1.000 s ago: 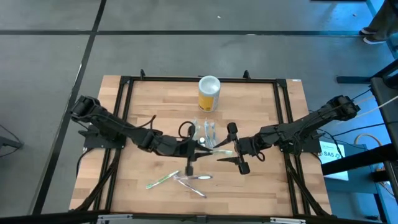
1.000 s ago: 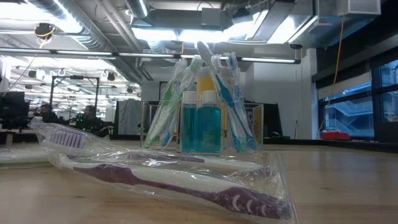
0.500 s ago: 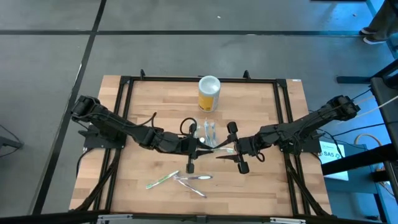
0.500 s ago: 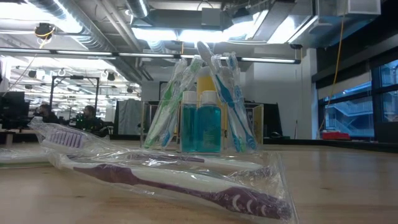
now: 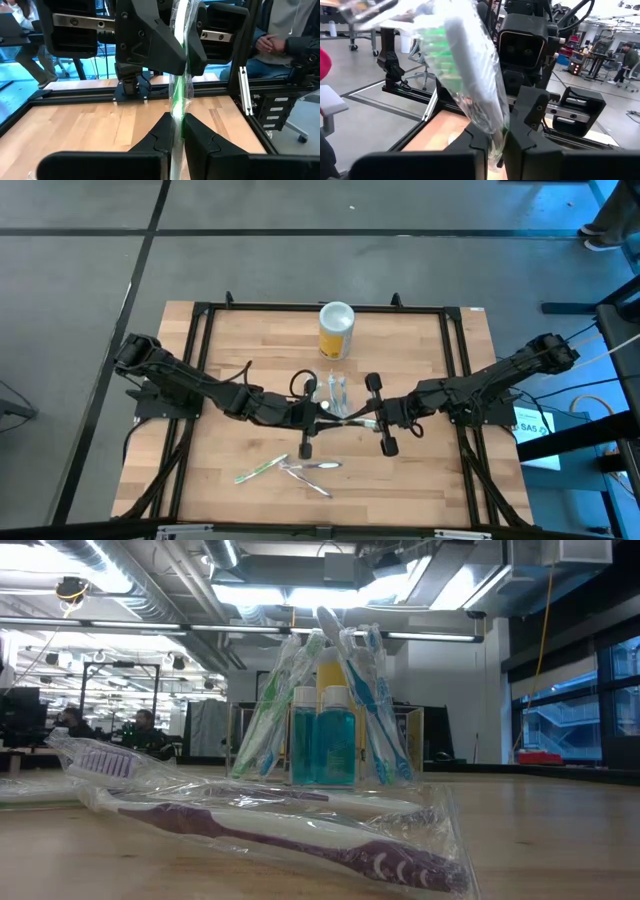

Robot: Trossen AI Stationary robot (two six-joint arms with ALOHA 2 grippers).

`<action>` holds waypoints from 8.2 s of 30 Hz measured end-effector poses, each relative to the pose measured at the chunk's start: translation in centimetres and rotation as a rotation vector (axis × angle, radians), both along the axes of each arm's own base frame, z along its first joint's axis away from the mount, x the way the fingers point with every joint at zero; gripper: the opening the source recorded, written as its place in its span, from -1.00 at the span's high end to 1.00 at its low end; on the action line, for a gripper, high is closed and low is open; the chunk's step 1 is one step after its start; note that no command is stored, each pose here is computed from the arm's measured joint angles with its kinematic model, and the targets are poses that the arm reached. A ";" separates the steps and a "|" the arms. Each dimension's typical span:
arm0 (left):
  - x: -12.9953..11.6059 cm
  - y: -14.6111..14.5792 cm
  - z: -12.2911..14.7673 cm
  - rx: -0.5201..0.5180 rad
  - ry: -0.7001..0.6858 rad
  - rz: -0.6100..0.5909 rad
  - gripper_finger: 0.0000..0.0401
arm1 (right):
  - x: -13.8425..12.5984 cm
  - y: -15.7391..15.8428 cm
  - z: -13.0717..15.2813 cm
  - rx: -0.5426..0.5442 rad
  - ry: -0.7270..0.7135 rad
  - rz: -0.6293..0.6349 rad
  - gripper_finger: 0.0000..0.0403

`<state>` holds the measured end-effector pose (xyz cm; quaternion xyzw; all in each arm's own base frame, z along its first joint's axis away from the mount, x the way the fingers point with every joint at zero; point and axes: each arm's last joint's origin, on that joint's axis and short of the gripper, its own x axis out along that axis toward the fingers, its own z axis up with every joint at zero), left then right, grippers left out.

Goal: Pick & Place toothbrushing station
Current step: Put the green toothbrush into the transparent organizer, then put the purple toothbrush into the transparent organizer

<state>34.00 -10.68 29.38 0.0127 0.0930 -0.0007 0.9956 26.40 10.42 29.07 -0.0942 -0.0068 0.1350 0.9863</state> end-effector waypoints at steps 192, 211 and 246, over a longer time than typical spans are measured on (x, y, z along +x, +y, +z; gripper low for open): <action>-11.0 -4.9 -2.9 -0.098 0.714 -0.052 0.08 | -1.2 -0.8 0.3 0.463 0.739 -0.439 0.44; -10.1 -6.7 -7.1 0.006 0.779 -0.036 0.07 | 0.0 2.6 -0.5 0.340 0.670 -0.274 0.45; -2.8 -7.5 -14.8 0.011 0.651 -0.063 0.07 | -0.1 8.5 -0.8 0.242 0.532 0.033 0.76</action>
